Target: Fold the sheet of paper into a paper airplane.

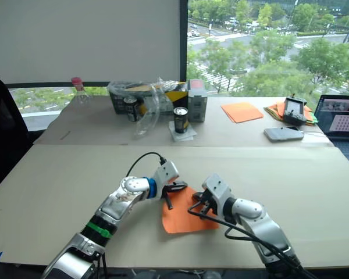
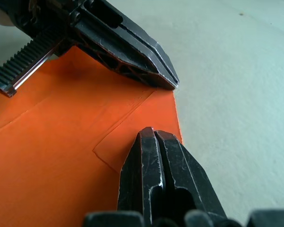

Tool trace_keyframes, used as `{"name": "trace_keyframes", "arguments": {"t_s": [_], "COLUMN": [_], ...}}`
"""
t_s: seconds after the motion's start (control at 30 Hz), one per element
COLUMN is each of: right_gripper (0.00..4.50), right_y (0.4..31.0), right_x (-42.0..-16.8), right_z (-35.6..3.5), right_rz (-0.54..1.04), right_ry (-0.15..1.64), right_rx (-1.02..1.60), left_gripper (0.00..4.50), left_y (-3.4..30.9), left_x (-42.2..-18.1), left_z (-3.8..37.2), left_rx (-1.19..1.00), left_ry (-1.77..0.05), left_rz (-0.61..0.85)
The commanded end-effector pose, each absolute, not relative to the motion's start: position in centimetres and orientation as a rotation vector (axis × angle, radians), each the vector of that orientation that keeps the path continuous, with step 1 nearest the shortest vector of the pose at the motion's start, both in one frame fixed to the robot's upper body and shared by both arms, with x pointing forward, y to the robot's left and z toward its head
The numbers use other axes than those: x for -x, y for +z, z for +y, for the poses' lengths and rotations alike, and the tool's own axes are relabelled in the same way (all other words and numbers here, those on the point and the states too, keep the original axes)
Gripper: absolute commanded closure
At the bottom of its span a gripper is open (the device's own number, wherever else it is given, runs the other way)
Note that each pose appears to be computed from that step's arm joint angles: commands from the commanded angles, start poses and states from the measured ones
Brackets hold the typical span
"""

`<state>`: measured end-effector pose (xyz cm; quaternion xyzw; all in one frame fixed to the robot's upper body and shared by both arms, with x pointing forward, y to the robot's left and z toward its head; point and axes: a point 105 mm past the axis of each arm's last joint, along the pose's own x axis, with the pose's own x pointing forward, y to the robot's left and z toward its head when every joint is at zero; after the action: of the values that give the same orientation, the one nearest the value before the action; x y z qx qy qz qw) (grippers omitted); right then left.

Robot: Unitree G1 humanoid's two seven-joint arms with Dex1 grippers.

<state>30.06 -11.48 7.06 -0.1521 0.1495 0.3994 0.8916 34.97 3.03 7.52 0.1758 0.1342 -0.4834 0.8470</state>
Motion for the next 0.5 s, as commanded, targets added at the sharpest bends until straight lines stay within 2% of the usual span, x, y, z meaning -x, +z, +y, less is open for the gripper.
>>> {"name": "trace_keyframes", "arguments": {"t_s": [0.03,0.3,0.43,0.5], "right_gripper": [4.48,4.48,4.48,4.48], "right_y": [4.8,4.9,4.9,5.0], "right_x": [-29.9,-30.1,-30.2,-30.2], "right_z": [-12.8,-11.9,-11.0,-10.7], "right_rz": [0.428,0.412,0.406,0.402], "right_ry": [0.778,0.811,0.838,0.847], "right_rx": [0.308,0.288,0.282,0.281], "left_gripper": [4.5,4.5,4.5,4.5], "left_y": [7.7,13.4,14.0,14.0], "left_x": [-36.0,-37.4,-36.8,-35.7], "left_z": [5.3,7.2,9.0,9.2], "left_rx": [-0.339,-0.033,0.002,0.022], "left_ry": [-0.929,-0.828,-0.796,-0.827], "left_rz": [0.32,0.153,0.16,0.183]}}
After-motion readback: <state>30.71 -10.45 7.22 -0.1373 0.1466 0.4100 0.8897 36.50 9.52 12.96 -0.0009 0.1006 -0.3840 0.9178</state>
